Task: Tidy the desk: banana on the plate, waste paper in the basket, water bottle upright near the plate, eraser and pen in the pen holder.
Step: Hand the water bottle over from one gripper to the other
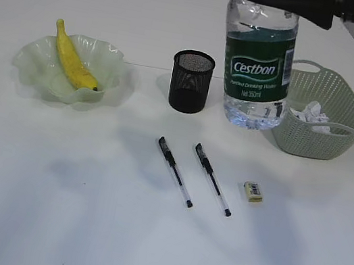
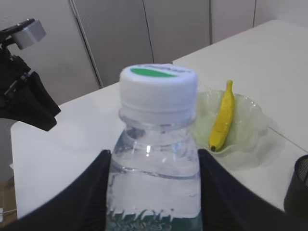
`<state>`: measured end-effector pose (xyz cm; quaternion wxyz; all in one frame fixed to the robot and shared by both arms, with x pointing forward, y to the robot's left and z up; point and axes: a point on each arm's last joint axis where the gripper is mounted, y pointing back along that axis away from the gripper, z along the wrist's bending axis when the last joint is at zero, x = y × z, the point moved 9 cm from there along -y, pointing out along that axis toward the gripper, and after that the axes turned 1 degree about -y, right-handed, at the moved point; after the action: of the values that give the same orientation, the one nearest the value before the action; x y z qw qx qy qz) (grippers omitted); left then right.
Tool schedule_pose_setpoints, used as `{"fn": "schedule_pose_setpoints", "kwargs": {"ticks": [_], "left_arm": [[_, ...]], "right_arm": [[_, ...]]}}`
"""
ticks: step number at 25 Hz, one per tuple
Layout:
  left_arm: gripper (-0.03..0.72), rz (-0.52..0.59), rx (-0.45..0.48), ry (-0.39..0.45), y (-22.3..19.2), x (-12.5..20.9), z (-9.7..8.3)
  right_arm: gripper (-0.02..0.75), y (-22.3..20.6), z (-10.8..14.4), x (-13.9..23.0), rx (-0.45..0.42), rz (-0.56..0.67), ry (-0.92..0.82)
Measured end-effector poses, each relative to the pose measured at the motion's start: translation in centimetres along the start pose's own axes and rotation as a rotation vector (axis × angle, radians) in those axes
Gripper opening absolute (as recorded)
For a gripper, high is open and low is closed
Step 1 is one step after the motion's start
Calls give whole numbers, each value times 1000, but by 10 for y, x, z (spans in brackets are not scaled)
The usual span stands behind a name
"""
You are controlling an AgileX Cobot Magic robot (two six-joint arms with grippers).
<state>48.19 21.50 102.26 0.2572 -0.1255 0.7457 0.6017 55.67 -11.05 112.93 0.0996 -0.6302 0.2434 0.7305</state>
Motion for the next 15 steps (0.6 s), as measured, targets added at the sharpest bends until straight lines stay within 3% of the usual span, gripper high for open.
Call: {"fn": "schedule_pose_setpoints", "kwargs": {"ticks": [9, 15], "left_arm": [[305, -70, 12, -7, 0, -13, -2], [305, -209, 28, -37, 4, -37, -6]], "right_arm": [[362, 1, 13, -5, -72, -29, -7], [362, 1, 14, -8, -78, -48, -20]]}}
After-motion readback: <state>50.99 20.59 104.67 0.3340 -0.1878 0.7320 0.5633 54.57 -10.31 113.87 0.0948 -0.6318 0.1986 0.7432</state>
